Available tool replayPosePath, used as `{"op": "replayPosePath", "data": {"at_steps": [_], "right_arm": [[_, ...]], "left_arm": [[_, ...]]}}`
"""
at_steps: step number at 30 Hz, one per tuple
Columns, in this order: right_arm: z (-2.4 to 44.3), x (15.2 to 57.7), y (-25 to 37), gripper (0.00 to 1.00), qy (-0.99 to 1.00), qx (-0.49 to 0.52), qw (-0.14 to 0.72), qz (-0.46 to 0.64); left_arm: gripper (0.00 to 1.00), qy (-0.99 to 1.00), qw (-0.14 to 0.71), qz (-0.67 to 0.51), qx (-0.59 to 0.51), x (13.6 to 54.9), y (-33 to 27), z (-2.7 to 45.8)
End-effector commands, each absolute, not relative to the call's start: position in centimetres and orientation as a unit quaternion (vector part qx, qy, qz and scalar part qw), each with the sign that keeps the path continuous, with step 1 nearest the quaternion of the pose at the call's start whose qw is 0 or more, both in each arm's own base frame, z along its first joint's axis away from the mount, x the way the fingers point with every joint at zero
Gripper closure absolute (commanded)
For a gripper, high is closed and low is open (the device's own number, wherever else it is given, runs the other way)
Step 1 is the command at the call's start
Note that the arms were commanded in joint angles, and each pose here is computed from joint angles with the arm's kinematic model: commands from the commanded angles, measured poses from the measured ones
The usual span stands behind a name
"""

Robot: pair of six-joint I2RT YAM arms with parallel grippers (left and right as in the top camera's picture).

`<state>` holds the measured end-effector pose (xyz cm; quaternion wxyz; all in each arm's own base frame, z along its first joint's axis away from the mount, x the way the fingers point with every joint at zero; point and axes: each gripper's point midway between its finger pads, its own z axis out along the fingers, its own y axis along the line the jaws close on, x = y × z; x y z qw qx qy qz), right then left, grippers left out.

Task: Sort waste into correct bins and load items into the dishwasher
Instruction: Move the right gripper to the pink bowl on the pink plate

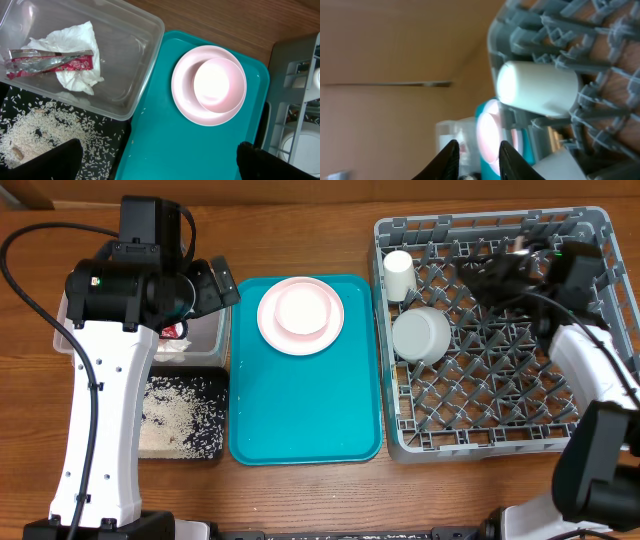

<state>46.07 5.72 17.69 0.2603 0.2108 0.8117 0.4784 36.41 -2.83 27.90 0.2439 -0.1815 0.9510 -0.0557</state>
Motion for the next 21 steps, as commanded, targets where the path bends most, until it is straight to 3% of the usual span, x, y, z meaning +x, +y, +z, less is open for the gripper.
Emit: {"op": "replayPosePath", "data": {"at_steps": [1, 6, 10, 21], "right_arm": [[20.1, 47.6, 6.7, 0.71, 0.865, 0.109, 0.365, 0.327], [21.4, 46.5, 13.1, 0.68, 0.908, -0.035, 0.382, 0.168], [21.2, 45.1, 18.3, 0.68, 0.906, -0.099, 0.398, 0.105], [14.2, 41.5, 30.0, 0.67, 0.906, -0.207, 0.344, 0.134]], "left_arm": [[0.0, 0.952, 0.246, -0.053, -0.175, 36.6, -2.7, 28.0], [0.0, 0.952, 0.246, -0.053, -0.175, 36.6, -2.7, 28.0], [0.0, 0.952, 0.246, -0.053, -0.175, 36.6, -2.7, 28.0], [0.0, 0.952, 0.246, -0.053, -0.175, 36.6, -2.7, 28.0]]}}
